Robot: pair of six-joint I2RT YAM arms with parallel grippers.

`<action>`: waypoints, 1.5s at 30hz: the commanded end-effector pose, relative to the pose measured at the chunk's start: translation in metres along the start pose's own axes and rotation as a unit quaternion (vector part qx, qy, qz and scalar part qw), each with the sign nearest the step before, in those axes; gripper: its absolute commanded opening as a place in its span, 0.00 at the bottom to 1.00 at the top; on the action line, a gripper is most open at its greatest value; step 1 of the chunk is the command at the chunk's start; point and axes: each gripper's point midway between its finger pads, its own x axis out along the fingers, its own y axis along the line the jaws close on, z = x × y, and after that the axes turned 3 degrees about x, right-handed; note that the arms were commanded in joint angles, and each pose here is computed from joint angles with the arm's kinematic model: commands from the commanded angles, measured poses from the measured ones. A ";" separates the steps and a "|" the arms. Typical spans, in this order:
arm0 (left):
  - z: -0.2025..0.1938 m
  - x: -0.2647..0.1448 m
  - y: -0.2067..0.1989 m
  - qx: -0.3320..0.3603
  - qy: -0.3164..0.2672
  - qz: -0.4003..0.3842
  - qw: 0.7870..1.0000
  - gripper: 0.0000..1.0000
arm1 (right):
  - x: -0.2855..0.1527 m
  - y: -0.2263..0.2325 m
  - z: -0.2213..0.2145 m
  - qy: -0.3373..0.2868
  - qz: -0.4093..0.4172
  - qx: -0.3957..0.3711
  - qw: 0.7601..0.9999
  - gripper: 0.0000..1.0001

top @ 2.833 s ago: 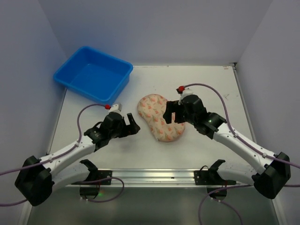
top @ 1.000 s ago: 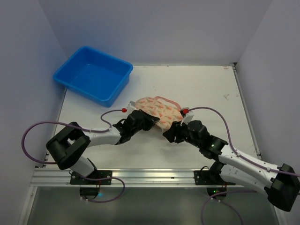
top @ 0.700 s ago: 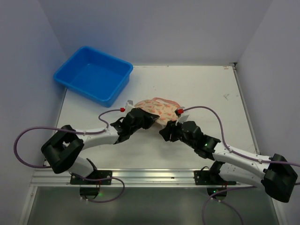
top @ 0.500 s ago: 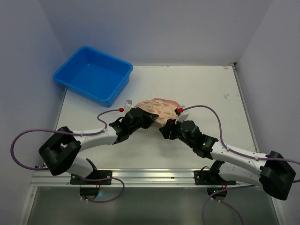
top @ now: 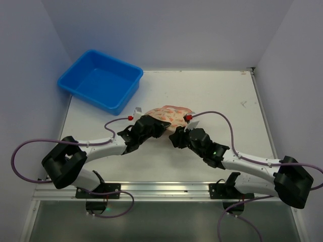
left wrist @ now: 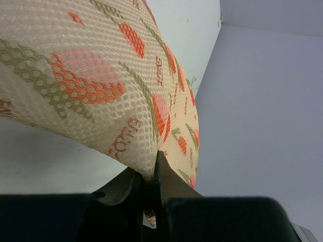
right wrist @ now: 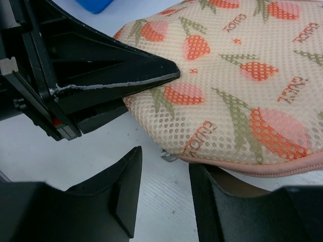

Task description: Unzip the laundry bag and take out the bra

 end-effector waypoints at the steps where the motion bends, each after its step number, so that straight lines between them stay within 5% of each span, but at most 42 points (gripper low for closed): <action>1: 0.003 -0.003 -0.035 -0.017 -0.009 -0.045 0.999 0.01 | 0.005 0.016 0.041 -0.063 0.005 0.008 0.998 0.43; 8: 0.006 -0.004 -0.031 -0.012 -0.016 -0.042 0.999 0.01 | 0.009 0.010 0.043 -0.068 -0.017 0.010 0.997 0.36; 17: 0.010 -0.004 -0.019 0.003 -0.028 -0.028 0.999 0.01 | -0.007 -0.004 0.036 -0.049 -0.042 0.005 0.998 0.00; 37: 0.033 -0.017 0.046 0.147 0.037 0.001 0.988 0.00 | -0.079 -0.054 -0.011 0.107 -0.094 0.018 0.990 0.00; 45: 0.041 -0.005 0.030 0.300 0.099 -0.055 0.947 0.00 | -0.084 -0.046 -0.012 0.145 -0.081 0.027 0.986 0.00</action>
